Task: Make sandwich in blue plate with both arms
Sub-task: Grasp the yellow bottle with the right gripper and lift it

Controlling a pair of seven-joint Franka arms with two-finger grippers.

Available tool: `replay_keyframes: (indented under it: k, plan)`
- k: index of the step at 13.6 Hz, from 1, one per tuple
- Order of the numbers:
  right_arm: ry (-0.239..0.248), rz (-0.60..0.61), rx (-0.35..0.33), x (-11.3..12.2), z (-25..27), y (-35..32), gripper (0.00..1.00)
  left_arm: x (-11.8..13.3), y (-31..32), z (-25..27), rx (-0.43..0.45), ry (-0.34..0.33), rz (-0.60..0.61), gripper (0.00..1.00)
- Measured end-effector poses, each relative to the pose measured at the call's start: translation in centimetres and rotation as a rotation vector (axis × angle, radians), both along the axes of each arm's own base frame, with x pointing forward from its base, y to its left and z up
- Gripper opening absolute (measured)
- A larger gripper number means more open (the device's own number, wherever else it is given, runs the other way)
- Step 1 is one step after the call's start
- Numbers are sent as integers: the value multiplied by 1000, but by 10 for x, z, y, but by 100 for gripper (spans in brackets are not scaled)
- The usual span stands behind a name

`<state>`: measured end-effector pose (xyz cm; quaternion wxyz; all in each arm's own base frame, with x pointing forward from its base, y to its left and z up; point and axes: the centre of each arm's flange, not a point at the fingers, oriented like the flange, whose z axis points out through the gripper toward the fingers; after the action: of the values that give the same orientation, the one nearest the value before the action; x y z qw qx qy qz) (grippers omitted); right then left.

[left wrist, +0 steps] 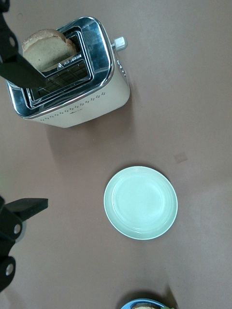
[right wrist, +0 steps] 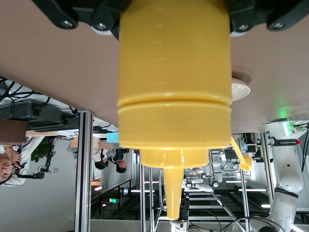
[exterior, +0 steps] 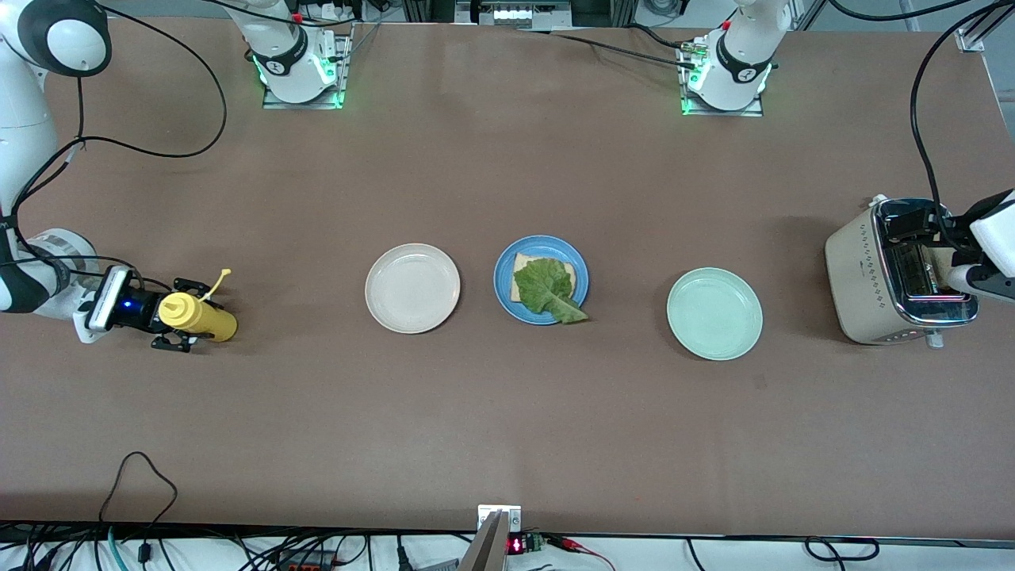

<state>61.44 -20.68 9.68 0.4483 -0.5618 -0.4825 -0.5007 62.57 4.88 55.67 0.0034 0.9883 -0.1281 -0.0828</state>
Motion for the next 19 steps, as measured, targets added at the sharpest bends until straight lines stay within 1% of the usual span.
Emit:
replay_keyframes:
  k: [1,2,3,4,5,7,9,11,12,14,18,19]
  plan:
    - [-4,9,-10,3,6,1,58,0,0,0,0,0,0,100]
    - [3,27,-26,9,16,5,58,0,0,0,0,0,0,100]
    - [20,55,-55,18,31,13,55,0,0,0,0,0,0,100]
    - [42,86,-97,27,51,24,48,0,0,0,0,0,0,100]
    - [54,112,-150,39,73,38,46,0,0,0,0,0,0,100]
    - [76,149,-266,62,119,78,46,0,0,0,0,0,1,100]
    - [110,162,-393,80,155,119,46,0,0,0,0,0,1,100]
    - [114,181,-541,93,191,162,46,0,0,0,0,0,1,100]
    - [121,192,-617,97,208,186,46,0,0,0,0,0,1,100]
    - [128,209,-739,101,228,230,46,0,0,0,0,0,1,100]
    - [108,224,-958,102,246,305,46,0,0,0,0,0,1,100]
    - [93,230,-1021,101,253,325,46,0,0,0,0,0,1,100]
